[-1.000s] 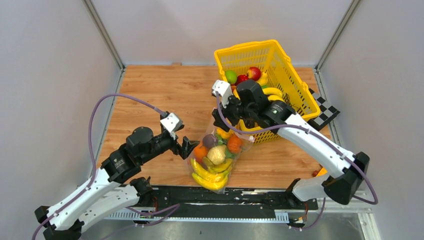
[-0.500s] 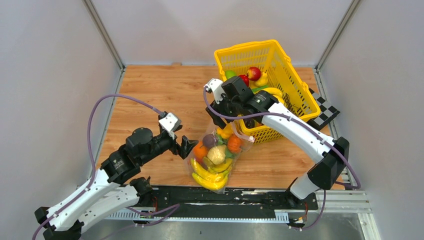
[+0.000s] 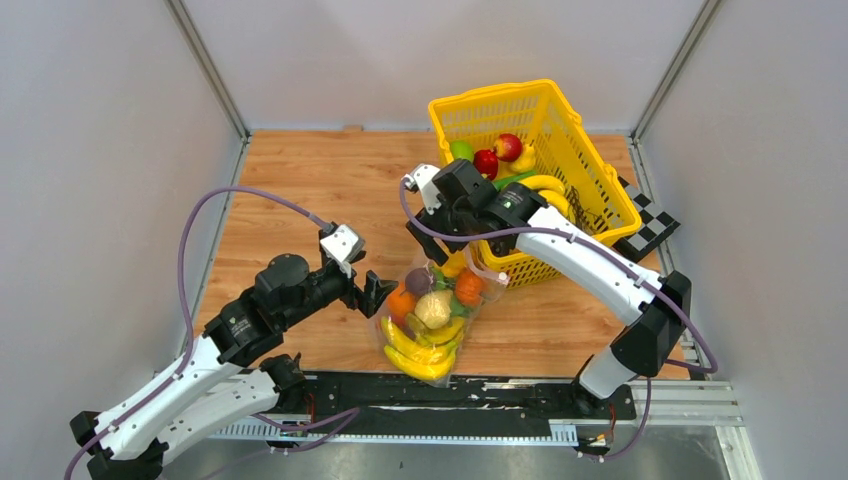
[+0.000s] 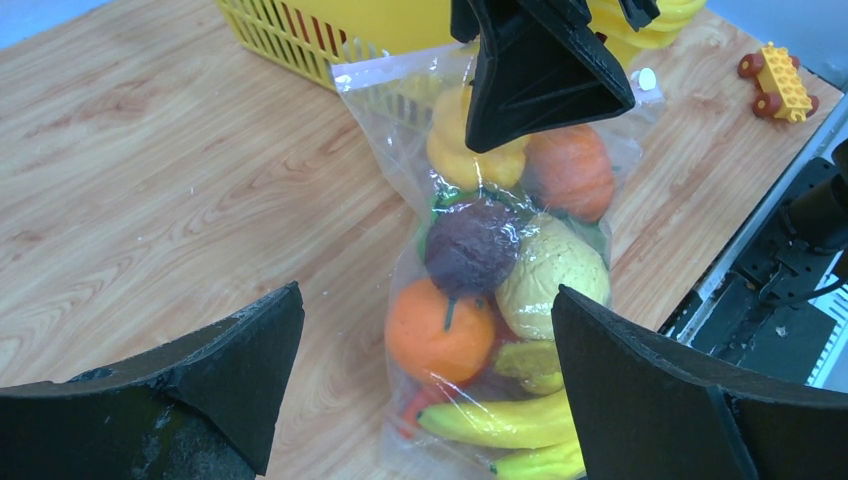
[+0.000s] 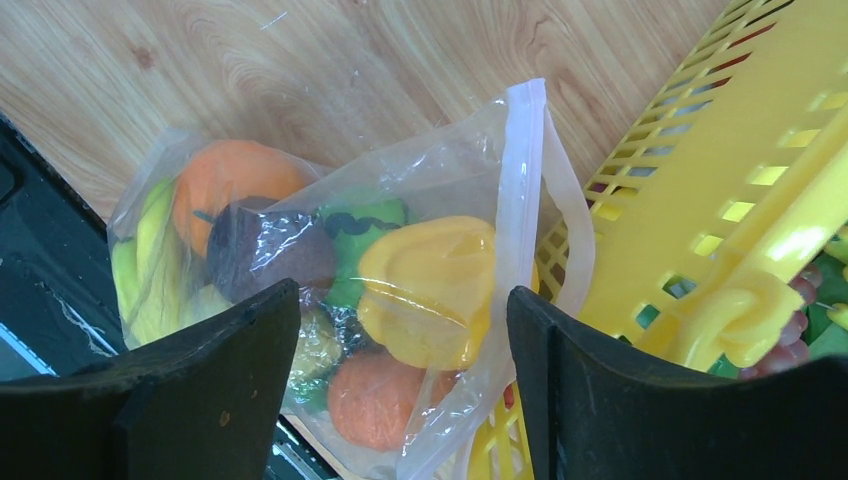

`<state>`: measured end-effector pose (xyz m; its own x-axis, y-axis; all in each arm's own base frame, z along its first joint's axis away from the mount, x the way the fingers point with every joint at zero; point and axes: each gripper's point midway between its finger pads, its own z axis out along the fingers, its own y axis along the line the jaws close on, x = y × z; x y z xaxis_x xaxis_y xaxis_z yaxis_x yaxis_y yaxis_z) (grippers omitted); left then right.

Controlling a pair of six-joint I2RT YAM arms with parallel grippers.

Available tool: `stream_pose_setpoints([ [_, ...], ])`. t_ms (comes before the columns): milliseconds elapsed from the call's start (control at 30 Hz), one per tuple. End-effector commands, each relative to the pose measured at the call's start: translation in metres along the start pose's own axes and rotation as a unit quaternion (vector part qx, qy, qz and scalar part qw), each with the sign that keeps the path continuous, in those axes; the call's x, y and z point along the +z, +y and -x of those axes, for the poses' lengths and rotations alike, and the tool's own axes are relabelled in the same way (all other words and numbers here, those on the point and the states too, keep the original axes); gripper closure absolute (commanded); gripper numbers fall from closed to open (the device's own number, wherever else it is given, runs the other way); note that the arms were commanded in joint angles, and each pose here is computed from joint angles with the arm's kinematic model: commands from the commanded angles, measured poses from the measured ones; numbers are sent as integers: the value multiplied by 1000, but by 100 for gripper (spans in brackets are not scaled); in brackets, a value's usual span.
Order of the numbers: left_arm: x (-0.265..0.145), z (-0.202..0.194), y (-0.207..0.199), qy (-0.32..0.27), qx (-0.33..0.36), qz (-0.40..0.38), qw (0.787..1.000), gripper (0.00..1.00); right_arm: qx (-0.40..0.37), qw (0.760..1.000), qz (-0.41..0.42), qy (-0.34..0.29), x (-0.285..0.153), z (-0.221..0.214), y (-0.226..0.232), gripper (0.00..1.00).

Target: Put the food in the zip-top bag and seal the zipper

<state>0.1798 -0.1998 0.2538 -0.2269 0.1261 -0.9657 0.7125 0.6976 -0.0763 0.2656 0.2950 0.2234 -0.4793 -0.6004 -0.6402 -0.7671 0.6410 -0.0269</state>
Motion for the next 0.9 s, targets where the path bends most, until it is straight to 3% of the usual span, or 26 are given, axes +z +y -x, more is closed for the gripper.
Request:
stream_pose_setpoints([
  [0,0,0,0,-1,-10,3,1000,0,23,998,-10,51,4,-28,-4,26],
  [100,-1,1,1,-2,-10,4,1000,0,22,998,9,58,6,-32,3,34],
  [300,-2,0,2,-3,-13,8,1000,0,11,997,29,70,8,-38,9,60],
  [533,-2,0,4,-4,-16,14,1000,0,6,997,45,65,7,-37,15,99],
  [867,10,2,11,-2,-16,35,999,0,-9,990,140,-22,-25,-18,56,100],
])
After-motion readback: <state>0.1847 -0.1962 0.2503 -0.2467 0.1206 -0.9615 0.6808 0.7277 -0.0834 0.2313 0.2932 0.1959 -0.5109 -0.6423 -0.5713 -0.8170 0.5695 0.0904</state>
